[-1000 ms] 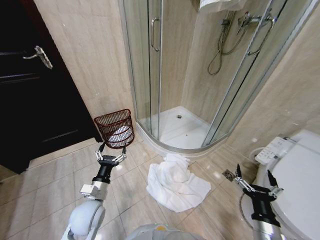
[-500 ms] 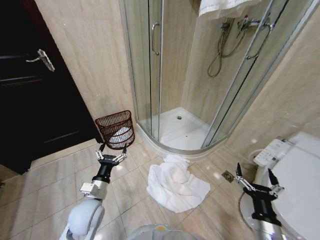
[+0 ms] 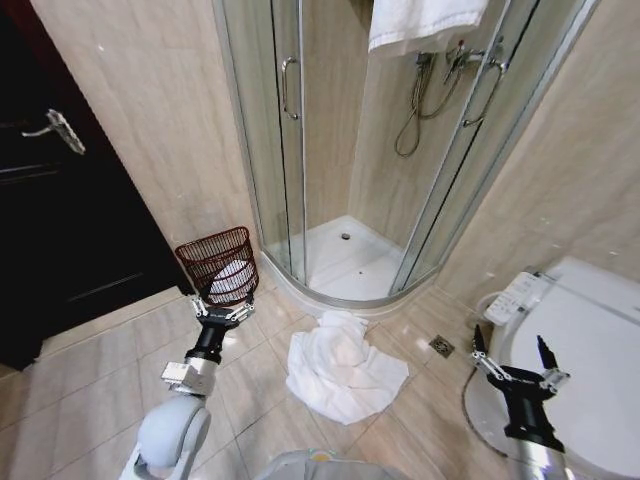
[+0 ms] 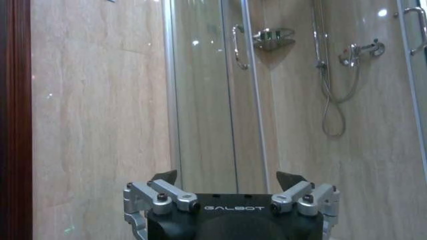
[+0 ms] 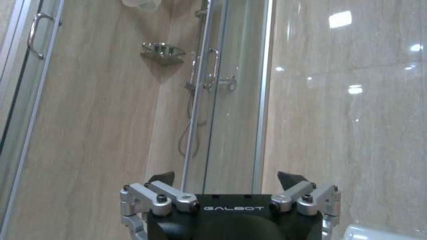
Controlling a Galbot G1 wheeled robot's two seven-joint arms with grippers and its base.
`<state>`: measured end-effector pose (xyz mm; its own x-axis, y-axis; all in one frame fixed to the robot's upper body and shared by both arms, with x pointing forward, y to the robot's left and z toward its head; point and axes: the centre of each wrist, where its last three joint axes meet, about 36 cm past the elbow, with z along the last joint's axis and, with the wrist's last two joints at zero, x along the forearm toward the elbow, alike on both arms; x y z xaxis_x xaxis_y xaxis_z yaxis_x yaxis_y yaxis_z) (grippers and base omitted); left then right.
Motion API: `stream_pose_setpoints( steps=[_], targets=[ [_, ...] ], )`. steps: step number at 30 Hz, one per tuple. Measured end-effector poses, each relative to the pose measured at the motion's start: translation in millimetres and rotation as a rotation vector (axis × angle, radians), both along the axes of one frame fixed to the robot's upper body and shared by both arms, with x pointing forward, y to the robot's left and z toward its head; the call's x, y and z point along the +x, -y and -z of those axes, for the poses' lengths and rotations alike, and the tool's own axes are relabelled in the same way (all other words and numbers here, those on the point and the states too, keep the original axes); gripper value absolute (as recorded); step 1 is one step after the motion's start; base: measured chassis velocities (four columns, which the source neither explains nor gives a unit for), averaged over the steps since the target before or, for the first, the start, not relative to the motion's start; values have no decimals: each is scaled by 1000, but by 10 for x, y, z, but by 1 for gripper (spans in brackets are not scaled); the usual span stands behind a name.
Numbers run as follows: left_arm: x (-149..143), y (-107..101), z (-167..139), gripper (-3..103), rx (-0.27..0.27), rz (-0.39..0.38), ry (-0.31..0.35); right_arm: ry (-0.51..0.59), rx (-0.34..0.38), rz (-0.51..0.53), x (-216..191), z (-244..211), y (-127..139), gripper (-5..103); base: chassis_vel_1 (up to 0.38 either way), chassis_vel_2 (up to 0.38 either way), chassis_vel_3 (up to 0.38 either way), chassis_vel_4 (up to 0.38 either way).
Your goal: Discard the used towel into the hamper.
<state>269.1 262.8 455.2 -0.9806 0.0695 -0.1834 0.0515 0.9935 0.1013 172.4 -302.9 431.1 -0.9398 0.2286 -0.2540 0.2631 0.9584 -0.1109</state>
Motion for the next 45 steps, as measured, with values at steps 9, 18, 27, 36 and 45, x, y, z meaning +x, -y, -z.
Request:
stream_pose_setpoints(
  steps=[9,18,27,36,45],
  targets=[
    [15,-3,-9,100,1,-7,-8,2,-2,-1,4,-9,1,100,0,0,0,0],
    [35,-7,-6,100,2,-9,-8,0,-3,-6,13,-13,2,100,0,0,0,0],
    [54,-6,-7,100,1,-8,-4,-11,-2,-14,14,-11,4,100,0,0,0,0],
    [64,-15,-6,100,3,-8,-3,-12,-4,-17,26,0,2,100,0,0,0,0],
    [65,2,-4,100,3,-1,-5,-13,-5,-16,23,3,8,100,0,0,0,0]
  ],
)
